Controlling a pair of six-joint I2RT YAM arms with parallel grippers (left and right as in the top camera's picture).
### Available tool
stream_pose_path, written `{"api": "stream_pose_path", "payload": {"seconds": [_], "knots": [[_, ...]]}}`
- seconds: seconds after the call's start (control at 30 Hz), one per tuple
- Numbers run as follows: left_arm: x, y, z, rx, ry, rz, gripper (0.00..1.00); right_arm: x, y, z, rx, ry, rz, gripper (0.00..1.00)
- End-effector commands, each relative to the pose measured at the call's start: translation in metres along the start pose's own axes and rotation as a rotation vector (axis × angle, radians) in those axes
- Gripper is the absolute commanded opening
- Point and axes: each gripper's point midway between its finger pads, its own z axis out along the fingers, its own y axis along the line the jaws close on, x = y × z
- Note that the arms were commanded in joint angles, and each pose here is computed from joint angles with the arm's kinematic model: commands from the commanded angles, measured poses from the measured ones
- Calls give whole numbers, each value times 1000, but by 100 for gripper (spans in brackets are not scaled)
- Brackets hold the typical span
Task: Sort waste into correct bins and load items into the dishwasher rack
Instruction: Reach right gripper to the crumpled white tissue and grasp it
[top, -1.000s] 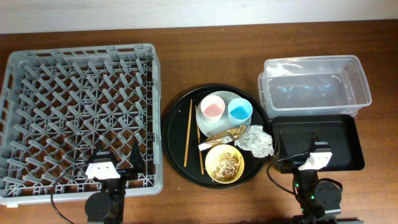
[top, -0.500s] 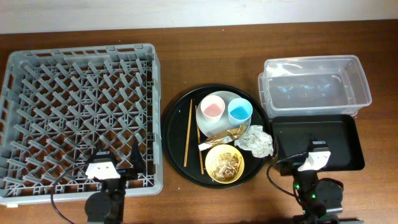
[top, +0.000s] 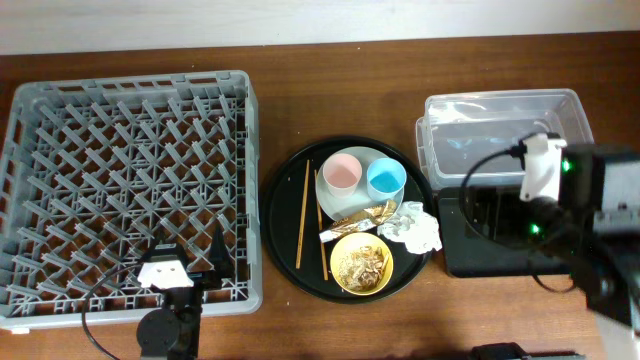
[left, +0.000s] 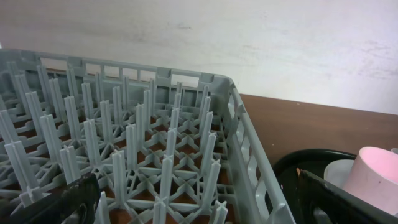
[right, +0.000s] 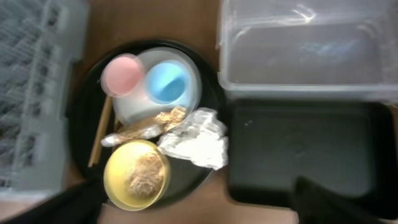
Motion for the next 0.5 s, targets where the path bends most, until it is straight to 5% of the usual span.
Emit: {"api": "stream_pose_path", "payload": {"seconds": [0.0,0.07,0.17,0.2,0.27,0.47], "knots": [[0,1,0,-5,0,15,99,14,27,15,-160,134,26,64],[0,1,0,-5,0,16,99,41,25,41,-130,248,56,51],[0,1,0,-5,0,16,99,82,10,87,-11,355,83,53],[0,1,0,-5,0,16,99,94,13,110,-20,365,53,68],[0,1,0,-5,0,16,99,105,15,136,-28,364,29,75],[1,1,0,-5,1,16,99,121,-10,200,119,439,21,75]]}}
